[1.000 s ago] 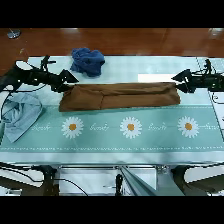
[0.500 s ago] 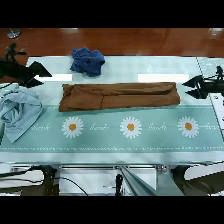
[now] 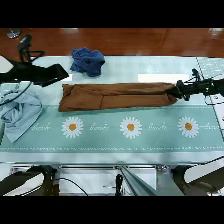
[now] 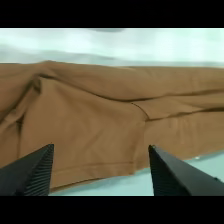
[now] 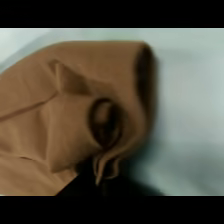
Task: Fold the shirts.
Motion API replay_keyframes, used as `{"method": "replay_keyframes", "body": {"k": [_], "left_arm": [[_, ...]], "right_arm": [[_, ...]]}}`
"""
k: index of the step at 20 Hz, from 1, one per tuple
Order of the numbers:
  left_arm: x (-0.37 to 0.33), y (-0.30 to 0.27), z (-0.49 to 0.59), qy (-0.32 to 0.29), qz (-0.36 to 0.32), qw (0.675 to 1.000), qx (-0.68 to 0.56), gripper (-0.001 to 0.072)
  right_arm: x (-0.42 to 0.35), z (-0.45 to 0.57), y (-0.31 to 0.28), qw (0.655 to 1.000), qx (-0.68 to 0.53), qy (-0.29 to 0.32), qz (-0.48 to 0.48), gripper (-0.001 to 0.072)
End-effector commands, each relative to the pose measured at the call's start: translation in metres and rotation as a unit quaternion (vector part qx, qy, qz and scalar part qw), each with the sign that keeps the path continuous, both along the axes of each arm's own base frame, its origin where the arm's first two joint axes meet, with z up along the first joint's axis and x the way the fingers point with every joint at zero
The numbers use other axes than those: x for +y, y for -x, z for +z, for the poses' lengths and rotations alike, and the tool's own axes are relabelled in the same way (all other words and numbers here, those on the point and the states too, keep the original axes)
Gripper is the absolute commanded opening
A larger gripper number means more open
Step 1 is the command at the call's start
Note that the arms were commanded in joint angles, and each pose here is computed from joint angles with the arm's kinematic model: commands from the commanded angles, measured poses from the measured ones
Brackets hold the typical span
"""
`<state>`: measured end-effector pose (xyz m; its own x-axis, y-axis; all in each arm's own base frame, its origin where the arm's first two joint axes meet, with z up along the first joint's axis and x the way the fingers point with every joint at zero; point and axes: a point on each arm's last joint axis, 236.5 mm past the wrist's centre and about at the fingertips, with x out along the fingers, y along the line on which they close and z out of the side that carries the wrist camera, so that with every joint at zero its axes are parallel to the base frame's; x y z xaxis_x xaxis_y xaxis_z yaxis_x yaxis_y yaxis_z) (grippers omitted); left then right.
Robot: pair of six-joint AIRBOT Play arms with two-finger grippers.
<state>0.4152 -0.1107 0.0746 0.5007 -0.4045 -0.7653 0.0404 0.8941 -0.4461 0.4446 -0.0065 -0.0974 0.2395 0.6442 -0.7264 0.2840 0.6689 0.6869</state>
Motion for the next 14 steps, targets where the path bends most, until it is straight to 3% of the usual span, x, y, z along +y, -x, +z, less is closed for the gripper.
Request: {"method": "replay_keyframes", "body": {"k": [1,2,7,14], "left_arm": [[-0.023,0.004,-0.002,-0.002,-0.025,1.0,-0.006,0.0337],[-0.023,0.006,-0.003,-0.008,-0.037,0.999,-0.008,0.003],[-0.047,0.016,-0.006,-0.017,-0.081,0.997,-0.009,0.0022],[-0.174,0.059,-0.063,-0.024,-0.231,0.971,0.05,0.0021]], "right_arm": [[0.017,0.014,0.01,0.999,0.003,-0.008,0.037,0.0026],[0.012,0.025,0.015,0.999,-0.003,0.006,0.047,0.0026],[-0.013,0.103,0.064,0.987,-0.051,0.126,0.088,0.0026],[0.032,0.191,0.161,0.974,-0.154,0.161,0.033,0.0026]]}}
